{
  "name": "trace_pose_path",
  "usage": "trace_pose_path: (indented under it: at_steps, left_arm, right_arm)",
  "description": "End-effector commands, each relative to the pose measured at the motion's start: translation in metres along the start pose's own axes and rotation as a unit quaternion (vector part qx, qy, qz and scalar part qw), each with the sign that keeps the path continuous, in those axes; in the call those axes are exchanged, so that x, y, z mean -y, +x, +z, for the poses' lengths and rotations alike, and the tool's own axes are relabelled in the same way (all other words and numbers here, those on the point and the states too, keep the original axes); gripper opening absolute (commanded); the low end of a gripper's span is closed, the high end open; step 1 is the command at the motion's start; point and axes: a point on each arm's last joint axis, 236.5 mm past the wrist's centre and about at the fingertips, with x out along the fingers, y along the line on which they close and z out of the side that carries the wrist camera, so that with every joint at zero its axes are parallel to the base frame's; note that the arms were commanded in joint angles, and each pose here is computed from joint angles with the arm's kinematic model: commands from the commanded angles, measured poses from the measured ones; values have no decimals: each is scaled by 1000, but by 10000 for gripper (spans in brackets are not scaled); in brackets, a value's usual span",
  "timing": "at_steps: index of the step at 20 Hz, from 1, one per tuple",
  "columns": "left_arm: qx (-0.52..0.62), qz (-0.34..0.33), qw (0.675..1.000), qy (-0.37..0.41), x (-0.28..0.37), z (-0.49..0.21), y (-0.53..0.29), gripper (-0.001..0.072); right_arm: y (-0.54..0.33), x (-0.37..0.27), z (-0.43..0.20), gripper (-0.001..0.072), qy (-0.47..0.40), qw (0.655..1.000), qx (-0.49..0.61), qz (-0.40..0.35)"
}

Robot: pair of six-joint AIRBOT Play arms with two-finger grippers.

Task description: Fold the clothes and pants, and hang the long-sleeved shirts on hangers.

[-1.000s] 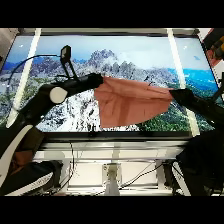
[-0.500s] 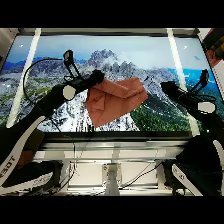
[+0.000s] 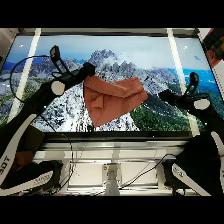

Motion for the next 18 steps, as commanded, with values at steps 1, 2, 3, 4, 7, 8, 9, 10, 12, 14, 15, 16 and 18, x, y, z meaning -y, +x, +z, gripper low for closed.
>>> trace_pose_path:
  at_steps: [1,2,3,4,7,8,9,10,12,14,15,16,18]
  left_arm:
    - [-5,20,1000,9,-18,16,-20,712]
    - [-7,29,999,18,-24,20,-27,712]
    - [-10,41,999,32,-31,23,-34,712]
    - [-14,53,997,47,-37,25,-42,712]
    - [-32,83,993,78,-51,25,-61,712]
    - [-37,91,991,87,-54,25,-65,712]
    - [-41,96,990,93,-56,24,-68,711]
    - [-42,97,990,94,-57,23,-69,712]
    - [-43,98,990,94,-57,23,-68,711]
    - [-43,98,990,94,-57,23,-68,711]
    - [-43,98,990,94,-57,23,-68,711]
    - [-43,98,990,94,-57,23,-68,711]
    - [-43,98,990,94,-57,23,-68,711]
  right_arm:
    - [26,3,-40,451,19,993,-111,21]
    - [32,-1,-47,487,15,989,-146,34]
    - [38,-5,-49,487,14,984,-174,46]
    - [45,-8,-46,487,15,980,-193,55]
    - [67,-8,-27,484,40,974,-213,58]
    - [75,-6,-22,485,60,973,-215,54]
    - [81,-5,-19,484,74,972,-217,51]
    - [85,-4,-18,484,77,971,-220,51]
    - [90,-3,-22,484,77,967,-237,55]
    - [93,3,-31,484,70,961,-263,49]
    - [95,5,-36,484,69,958,-275,47]
    - [97,7,-38,484,72,956,-279,45]
    - [103,10,-39,483,71,956,-280,41]
